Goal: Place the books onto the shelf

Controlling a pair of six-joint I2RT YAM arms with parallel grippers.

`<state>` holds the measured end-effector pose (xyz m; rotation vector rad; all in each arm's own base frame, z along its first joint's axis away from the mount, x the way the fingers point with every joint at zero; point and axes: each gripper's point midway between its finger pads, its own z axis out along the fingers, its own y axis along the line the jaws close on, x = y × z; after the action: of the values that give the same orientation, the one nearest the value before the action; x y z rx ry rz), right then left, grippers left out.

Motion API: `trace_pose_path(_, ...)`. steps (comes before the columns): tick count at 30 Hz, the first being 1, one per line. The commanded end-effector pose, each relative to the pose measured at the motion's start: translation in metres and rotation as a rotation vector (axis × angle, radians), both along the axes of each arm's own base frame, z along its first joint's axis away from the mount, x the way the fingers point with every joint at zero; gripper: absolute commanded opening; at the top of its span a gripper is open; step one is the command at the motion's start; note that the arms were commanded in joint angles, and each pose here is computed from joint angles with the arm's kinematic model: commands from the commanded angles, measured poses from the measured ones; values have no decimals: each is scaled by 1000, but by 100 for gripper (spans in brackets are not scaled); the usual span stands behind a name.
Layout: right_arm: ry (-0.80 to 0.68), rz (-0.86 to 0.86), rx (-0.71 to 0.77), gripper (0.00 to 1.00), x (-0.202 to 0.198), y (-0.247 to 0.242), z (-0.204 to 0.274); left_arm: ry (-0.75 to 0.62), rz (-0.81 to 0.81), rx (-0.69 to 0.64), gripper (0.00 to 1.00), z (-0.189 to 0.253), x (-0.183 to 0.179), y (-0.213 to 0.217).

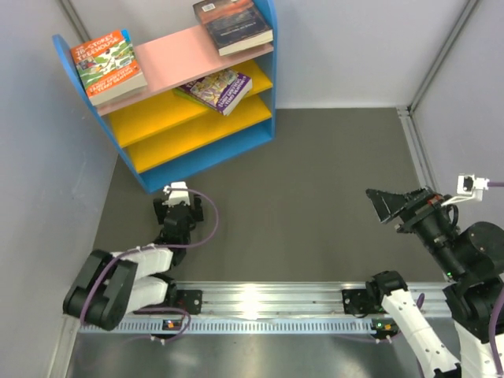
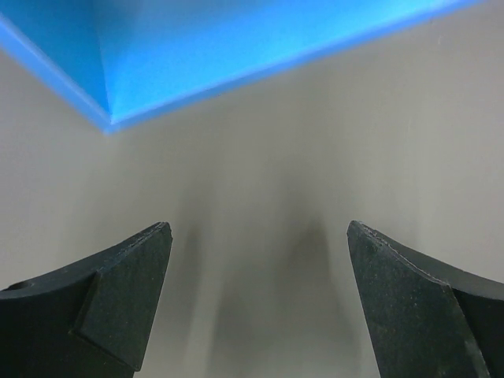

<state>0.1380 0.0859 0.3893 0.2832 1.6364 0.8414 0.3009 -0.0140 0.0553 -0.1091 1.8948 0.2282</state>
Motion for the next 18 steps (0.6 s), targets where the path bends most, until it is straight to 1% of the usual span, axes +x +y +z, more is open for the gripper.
trace_pose_path(1,76,-177,-49,100,18,-28,-22,-262,-31,-54,99,63,46,-9)
trace_pose_path(2,87,-194,-56,100,21,-31,-26,-232,-17,-40,99,55,51,-5)
trace_pose_path(3,110,-214,-63,100,27,-33,-32,-249,3,-38,99,60,60,1)
trace_pose_path(5,159,-223,-89,100,42,-32,-47,-231,16,-21,99,57,73,11)
trace_pose_path(6,171,-212,-102,100,46,-29,-51,-216,-17,-1,99,55,76,9)
trace_pose_path(7,191,-206,-115,100,52,-27,-58,-228,-23,-14,99,53,79,12)
trace_pose_path(8,216,-188,-144,100,60,-24,-66,-197,5,-16,99,39,82,23)
trace_pose_path(9,226,-164,-159,100,64,-20,-70,-201,-25,-29,99,38,88,24)
trace_pose_path(10,227,-160,-181,100,70,-19,-75,-186,2,-111,99,29,89,28)
trace_pose_path(11,235,-164,-187,100,75,-19,-79,-196,7,-123,99,29,89,37)
trace_pose_path(12,241,-183,-203,100,79,-22,-86,-220,-51,-122,99,32,87,29)
trace_pose_path(13,219,-188,-230,100,83,-24,-87,-218,-71,-120,98,31,87,26)
trace_pose_path(15,123,-199,-257,100,93,-25,-76,-207,-121,-126,99,29,83,20)
trace_pose_path(16,107,-179,-340,100,98,-26,-90,-224,-129,-124,99,32,83,19)
trace_pose_path(17,34,-174,-360,100,104,-25,-82,-223,-119,-120,99,31,83,22)
trace_pose_path(18,4,-141,-391,100,107,-20,-86,-221,-111,-121,98,32,86,22)
